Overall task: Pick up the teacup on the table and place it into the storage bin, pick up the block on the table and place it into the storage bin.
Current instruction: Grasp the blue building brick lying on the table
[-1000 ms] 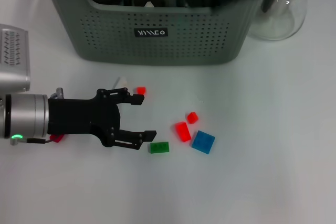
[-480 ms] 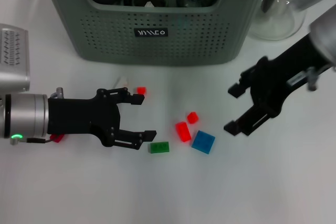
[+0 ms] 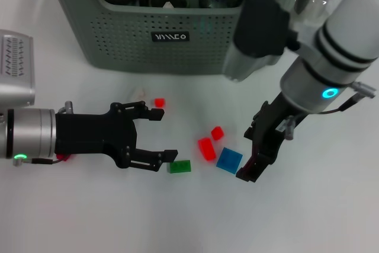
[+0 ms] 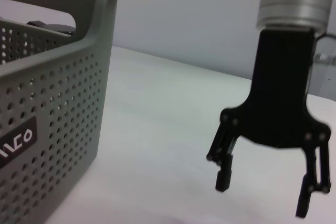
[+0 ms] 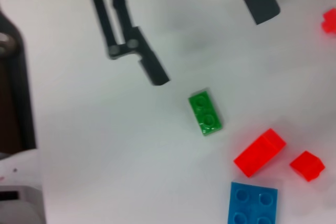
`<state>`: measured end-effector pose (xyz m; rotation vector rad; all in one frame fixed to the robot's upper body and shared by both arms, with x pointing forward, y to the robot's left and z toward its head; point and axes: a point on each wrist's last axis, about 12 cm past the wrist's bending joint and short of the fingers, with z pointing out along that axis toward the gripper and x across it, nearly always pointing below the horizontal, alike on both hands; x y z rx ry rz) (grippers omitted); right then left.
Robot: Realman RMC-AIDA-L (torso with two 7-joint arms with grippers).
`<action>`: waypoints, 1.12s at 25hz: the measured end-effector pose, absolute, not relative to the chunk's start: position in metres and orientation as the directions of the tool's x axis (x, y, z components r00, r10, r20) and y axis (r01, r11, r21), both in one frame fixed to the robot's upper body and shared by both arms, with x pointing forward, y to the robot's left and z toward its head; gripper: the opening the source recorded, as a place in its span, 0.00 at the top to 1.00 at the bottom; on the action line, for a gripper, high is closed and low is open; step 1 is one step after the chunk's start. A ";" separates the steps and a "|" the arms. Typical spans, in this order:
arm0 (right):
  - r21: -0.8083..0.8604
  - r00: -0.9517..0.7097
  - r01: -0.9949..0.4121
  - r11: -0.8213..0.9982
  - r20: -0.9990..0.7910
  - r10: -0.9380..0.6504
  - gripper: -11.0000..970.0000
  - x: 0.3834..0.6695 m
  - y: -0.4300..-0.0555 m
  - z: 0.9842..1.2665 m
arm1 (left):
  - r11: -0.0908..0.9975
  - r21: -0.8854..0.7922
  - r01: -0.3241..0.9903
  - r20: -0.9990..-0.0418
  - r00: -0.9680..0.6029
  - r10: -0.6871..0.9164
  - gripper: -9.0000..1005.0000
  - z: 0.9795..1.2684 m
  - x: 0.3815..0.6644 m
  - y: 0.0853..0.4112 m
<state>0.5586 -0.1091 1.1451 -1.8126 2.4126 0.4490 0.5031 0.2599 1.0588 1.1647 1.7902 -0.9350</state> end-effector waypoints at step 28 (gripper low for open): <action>0.066 -0.252 -0.968 0.243 -0.233 -0.939 0.15 0.553 -0.078 1.114 | 0.316 -0.157 0.936 -0.893 -0.271 0.359 0.08 1.057 0.503 0.261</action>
